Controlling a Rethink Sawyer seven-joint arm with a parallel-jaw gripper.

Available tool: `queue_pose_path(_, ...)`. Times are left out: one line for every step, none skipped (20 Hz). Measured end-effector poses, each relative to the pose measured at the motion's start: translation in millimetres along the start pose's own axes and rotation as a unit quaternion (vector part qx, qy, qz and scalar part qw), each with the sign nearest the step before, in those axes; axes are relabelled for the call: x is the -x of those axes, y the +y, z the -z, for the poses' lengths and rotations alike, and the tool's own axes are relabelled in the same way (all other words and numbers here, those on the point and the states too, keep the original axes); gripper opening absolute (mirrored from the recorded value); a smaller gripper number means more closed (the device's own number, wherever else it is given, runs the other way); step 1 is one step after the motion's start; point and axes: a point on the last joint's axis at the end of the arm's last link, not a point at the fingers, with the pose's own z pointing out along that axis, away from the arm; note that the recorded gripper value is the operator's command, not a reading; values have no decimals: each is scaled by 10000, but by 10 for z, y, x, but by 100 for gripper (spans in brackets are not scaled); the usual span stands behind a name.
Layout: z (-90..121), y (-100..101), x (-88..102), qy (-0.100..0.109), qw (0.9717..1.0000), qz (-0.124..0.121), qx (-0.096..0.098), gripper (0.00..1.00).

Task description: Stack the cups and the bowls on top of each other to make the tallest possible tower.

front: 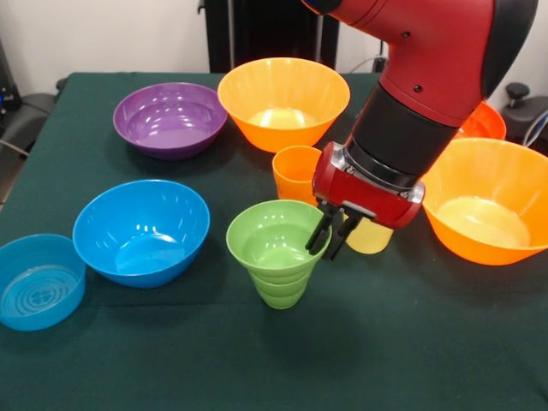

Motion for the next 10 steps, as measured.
queue_pose_path(0,-4,-4,5,10000,-1,-2,0)
queue_pose_path(0,-8,-10,12,10000,-3,-4,0)
queue_pose_path(1,-16,-22,25,10000,-7,-8,0)
queue_pose_path(3,-29,-39,45,10000,-13,-13,0)
queue_pose_path(3,-41,-58,67,10000,-19,-19,0)
queue_pose_path(3,-51,-74,84,10000,-22,-25,0)
queue_pose_path(4,-58,-85,96,9999,-25,-28,0)
queue_pose_path(6,-76,-114,129,9999,-35,-35,0)
queue_pose_path(8,-88,-131,149,9999,-41,-40,0)
queue_pose_path(8,-92,-139,157,9999,-43,-42,0)
